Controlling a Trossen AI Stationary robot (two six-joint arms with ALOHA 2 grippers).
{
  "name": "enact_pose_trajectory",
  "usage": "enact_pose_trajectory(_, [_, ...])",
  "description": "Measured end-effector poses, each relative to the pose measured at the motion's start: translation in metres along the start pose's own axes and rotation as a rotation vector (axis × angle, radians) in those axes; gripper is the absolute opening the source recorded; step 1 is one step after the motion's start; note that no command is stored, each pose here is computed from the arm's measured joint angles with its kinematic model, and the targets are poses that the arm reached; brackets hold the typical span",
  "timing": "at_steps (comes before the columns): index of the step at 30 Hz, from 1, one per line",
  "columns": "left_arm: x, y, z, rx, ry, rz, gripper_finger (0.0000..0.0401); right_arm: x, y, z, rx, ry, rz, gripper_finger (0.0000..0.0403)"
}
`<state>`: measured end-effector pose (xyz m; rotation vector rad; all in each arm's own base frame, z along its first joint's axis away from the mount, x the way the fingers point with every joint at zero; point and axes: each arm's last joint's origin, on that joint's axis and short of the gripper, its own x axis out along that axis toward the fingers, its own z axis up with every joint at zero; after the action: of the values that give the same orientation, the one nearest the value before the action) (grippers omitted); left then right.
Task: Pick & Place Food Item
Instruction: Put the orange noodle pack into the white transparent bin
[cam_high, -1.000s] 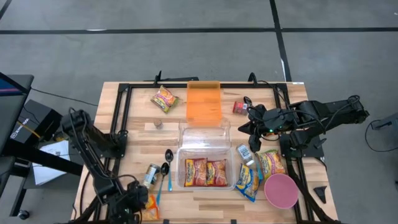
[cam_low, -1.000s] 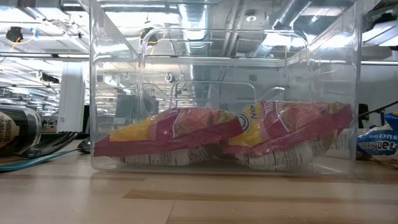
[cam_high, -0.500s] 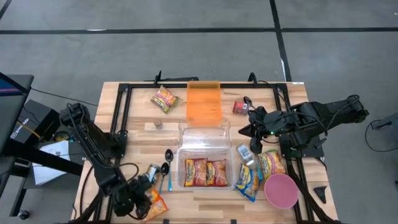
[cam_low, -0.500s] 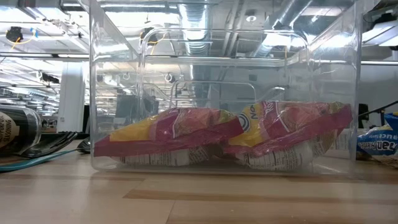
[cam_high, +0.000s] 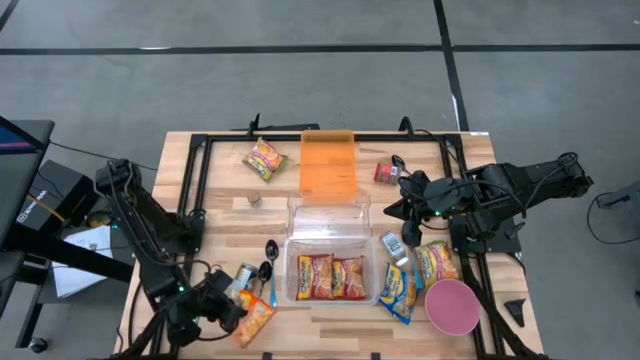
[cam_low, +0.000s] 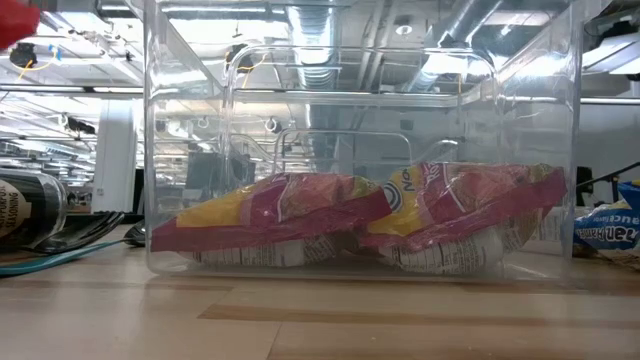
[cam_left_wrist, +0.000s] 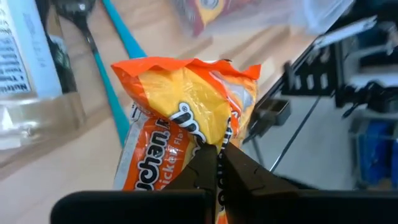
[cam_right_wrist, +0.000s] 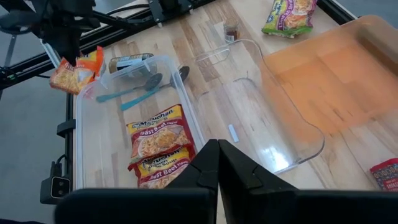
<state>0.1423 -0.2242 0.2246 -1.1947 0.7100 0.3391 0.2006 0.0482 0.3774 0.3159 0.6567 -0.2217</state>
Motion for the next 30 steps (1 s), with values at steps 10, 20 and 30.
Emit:
enact_pose_trajectory(10, [-0.017, -0.016, 0.022, -0.106, -0.205, -0.19, 0.0, 0.0, 0.0, 0.0, 0.001, -0.001, 0.0, 0.0])
enact_pose_trajectory(20, [-0.034, -0.03, 0.041, -0.147, -0.388, -0.334, 0.0, 0.0, 0.0, 0.0, 0.001, -0.002, -0.001, 0.0])
enact_pose_trajectory(30, [-0.021, -0.056, 0.067, -0.299, -0.615, -0.449, 0.0, 0.0, -0.001, -0.001, -0.006, 0.008, -0.022, 0.0])
